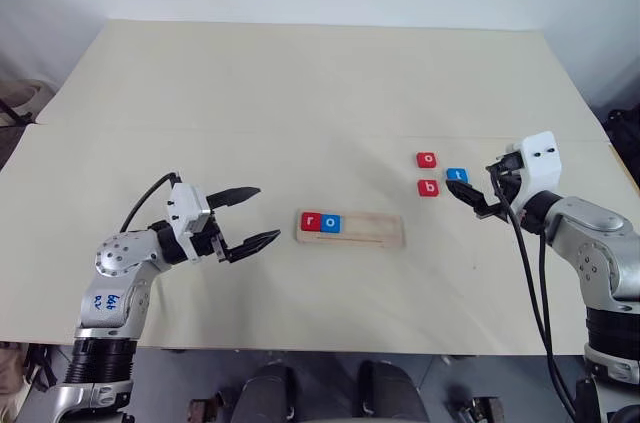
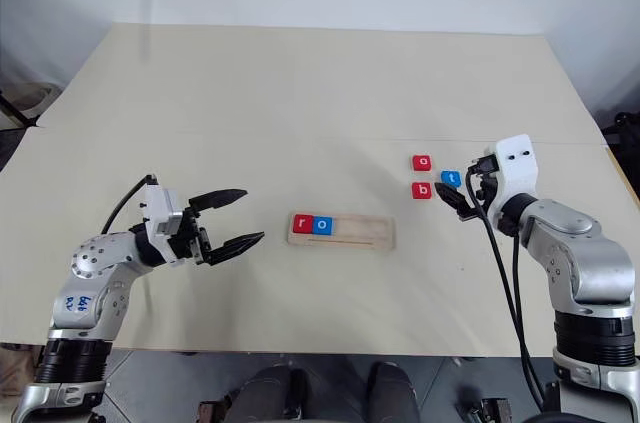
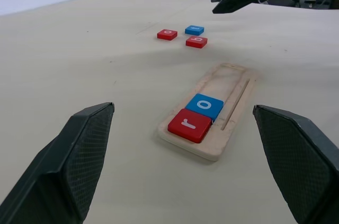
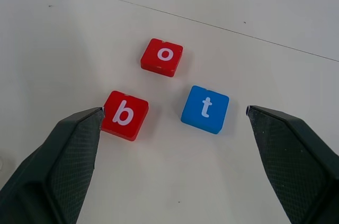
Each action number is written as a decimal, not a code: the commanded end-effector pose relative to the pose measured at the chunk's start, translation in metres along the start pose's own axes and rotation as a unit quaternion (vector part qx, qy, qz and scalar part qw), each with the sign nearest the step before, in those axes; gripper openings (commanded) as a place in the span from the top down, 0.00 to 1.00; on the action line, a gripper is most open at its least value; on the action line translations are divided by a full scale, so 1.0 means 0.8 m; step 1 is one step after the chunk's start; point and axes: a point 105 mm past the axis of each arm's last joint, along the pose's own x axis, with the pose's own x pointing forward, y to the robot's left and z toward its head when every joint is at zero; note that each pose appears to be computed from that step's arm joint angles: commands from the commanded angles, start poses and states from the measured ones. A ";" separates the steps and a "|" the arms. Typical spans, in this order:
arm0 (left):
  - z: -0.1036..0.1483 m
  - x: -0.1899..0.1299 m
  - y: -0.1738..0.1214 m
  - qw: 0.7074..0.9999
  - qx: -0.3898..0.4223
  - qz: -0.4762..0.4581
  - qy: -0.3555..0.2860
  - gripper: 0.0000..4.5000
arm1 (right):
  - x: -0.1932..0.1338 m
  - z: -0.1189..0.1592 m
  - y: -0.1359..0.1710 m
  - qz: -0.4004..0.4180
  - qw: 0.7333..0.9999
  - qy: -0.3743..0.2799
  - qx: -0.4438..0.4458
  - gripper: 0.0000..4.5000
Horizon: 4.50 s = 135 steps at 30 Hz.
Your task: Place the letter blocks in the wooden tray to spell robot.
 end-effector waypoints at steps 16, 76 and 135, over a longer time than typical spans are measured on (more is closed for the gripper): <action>0.010 -0.003 0.003 0.999 0.030 0.024 -0.004 0.01 | 0.026 0.023 0.037 0.025 0.999 0.000 0.021 0.00; 0.012 0.040 -0.026 0.993 0.011 -0.112 -0.030 0.00 | -0.042 -0.067 0.091 -0.070 0.987 0.065 0.130 0.29; 0.006 0.016 -0.034 0.993 0.051 -0.102 -0.009 0.00 | 0.036 0.017 0.134 0.474 0.841 0.051 -0.257 0.67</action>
